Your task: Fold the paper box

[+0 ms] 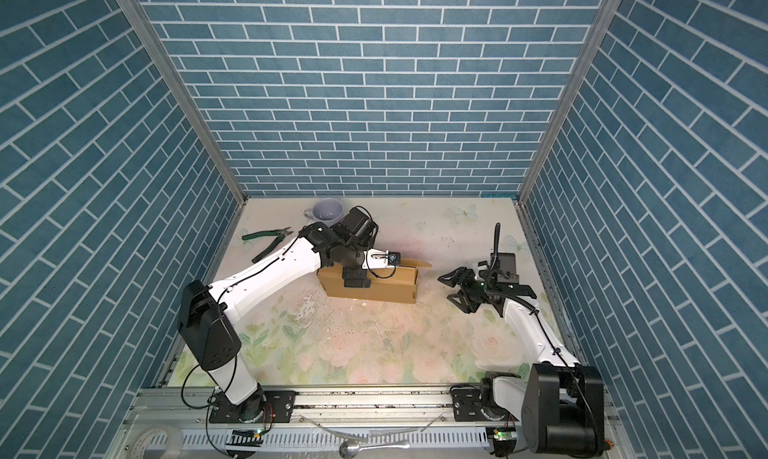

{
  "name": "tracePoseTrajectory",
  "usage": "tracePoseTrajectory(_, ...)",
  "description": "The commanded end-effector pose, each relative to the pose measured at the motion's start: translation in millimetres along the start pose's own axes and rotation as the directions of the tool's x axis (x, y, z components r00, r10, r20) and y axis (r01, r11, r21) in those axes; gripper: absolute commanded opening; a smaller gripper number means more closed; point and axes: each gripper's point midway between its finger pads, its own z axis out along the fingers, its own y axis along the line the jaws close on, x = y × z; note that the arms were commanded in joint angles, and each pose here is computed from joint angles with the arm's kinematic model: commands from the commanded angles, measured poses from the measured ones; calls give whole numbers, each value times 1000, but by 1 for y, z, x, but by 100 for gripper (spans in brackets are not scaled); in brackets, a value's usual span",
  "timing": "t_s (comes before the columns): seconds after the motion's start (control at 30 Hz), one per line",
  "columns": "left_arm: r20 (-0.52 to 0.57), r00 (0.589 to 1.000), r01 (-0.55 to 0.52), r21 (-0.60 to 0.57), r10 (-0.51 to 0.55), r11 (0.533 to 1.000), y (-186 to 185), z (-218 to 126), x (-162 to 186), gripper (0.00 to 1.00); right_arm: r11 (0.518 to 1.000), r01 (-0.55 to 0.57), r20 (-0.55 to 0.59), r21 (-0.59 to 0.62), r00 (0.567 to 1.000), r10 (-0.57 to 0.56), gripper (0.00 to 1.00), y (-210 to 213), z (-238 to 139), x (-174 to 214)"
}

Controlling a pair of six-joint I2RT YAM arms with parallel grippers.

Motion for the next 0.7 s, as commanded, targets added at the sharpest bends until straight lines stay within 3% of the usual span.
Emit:
tracePoseTrajectory(0.0, 29, 999, 19, -3, -19, 1000, -2, -15, -2, 95, 994, 111, 20, 24, 994, -111, 69, 12, -6, -6)
tracePoseTrajectory(0.37, 168, 985, 40, -38, -33, 998, -3, -39, -21, 98, 924, 335, 54, 185, 935, -350, 67, 20, -18, -17)
tracePoseTrajectory(0.67, 74, 997, 35, -20, -33, 999, -8, -4, -5, 94, 888, 414, 68, 198, 898, -434, 66, 40, -25, -11)
